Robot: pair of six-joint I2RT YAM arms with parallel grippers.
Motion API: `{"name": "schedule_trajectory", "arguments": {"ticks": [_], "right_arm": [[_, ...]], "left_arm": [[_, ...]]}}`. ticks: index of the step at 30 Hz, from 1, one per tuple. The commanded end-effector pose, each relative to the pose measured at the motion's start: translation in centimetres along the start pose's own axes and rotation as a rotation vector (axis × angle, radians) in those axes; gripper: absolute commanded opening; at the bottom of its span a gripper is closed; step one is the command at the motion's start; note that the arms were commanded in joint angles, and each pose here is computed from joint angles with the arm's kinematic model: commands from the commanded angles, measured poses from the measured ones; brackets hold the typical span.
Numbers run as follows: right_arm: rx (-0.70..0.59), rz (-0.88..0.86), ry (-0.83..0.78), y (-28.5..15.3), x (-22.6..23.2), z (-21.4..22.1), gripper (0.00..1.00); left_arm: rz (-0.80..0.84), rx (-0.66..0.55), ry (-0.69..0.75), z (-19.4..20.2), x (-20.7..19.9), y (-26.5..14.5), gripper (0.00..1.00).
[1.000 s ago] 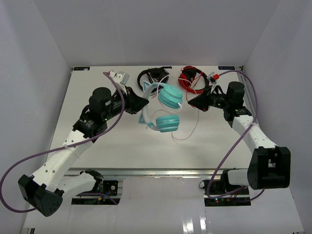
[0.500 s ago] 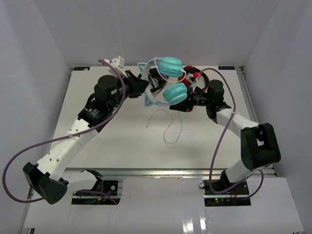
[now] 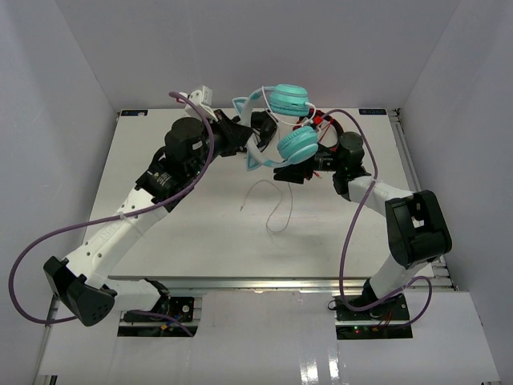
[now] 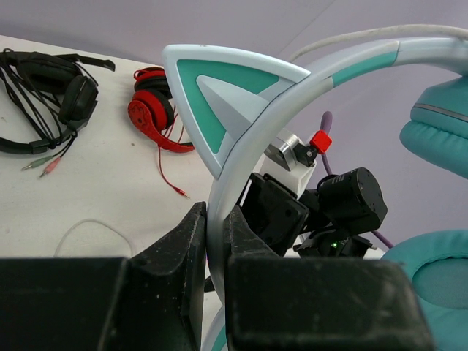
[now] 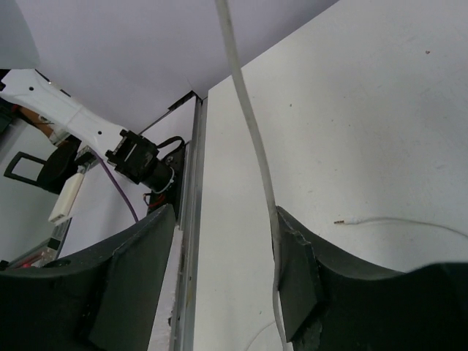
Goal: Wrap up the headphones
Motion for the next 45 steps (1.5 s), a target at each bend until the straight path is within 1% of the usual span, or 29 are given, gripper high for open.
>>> {"name": "schedule_trajectory", "arguments": {"ticks": [1,3,5,9,13,15,20,24,27,32,36,37,39,40,42,43,44,45], "right_arm": [[-0.019,-0.043,-0.095,0.5,1.0,-1.2,0.64],[-0.022,-0.035,-0.099,0.6,0.8,-0.9,0.7],[-0.023,-0.027,-0.108,0.5,0.5,-0.5,0.74],[-0.013,-0.026,-0.129,0.5,0.1,0.4,0.75],[0.002,-0.024,-0.157,0.4,0.1,2.0,0.74],[0.02,-0.021,-0.177,0.5,0.1,3.4,0.74],[0.082,-0.039,-0.19,1.6,1.2,7.3,0.69],[0.109,-0.058,-0.206,2.2,2.2,9.2,0.66],[0.122,-0.077,-0.202,2.9,3.0,10.0,0.63],[0.144,-0.113,-0.204,4.2,4.8,11.5,0.56],[0.134,-0.112,-0.193,5.7,5.2,11.2,0.53],[0.124,-0.094,-0.198,5.9,5.0,10.9,0.56],[0.109,-0.032,-0.231,5.8,4.0,10.3,0.68],[0.104,0.005,-0.249,5.6,3.5,10.0,0.74],[0.102,0.088,-0.274,5.1,2.2,9.6,0.91],[0.099,0.129,-0.283,4.9,1.6,9.5,0.95],[0.089,0.178,-0.293,4.7,1.0,9.3,0.9],[0.075,0.209,-0.3,4.8,0.5,8.7,0.9]], "left_arm": [[0.1,-0.106,-0.068,-3.5,-3.8,-1.0,0.0],[0.108,-0.11,-0.076,-3.6,-4.2,-1.1,0.0],[0.113,-0.123,-0.083,-4.0,-4.7,-1.2,0.0],[0.113,-0.154,-0.099,-4.9,-5.2,-1.6,0.0],[0.071,-0.211,-0.124,-5.9,-4.8,-2.1,0.0],[0.048,-0.256,-0.142,-6.7,-4.5,-2.5,0.0],[0.014,-0.323,-0.173,-7.9,-4.2,-2.7,0.0],[-0.047,-0.411,-0.198,-9.7,-3.7,-3.3,0.0],[-0.092,-0.463,-0.202,-10.8,-3.3,-3.7,0.0],[-0.149,-0.53,-0.195,-12.1,-2.8,-4.2,0.0],[-0.14,-0.534,-0.199,-12.2,-2.9,-4.2,0.0],[-0.134,-0.532,-0.198,-12.3,-3.1,-4.3,0.0],[-0.127,-0.529,-0.191,-12.5,-3.3,-4.5,0.0],[-0.124,-0.529,-0.186,-12.6,-3.4,-4.6,0.0],[-0.12,-0.53,-0.179,-12.8,-3.5,-4.9,0.0],[-0.116,-0.528,-0.178,-12.7,-3.5,-5.0,0.0],[-0.109,-0.523,-0.176,-12.7,-3.6,-5.1,0.0],[-0.104,-0.518,-0.175,-12.6,-3.7,-5.1,0.0]]}}
Point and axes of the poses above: each gripper's point midway between its finger pads, its own y axis out along the fingers, its own x axis along the line the jaws close on, z = x × y, the point moved 4 cm from there along -y, back along the fingers, and after that the axes turned 1 degree about -y, right-handed, at the moved point
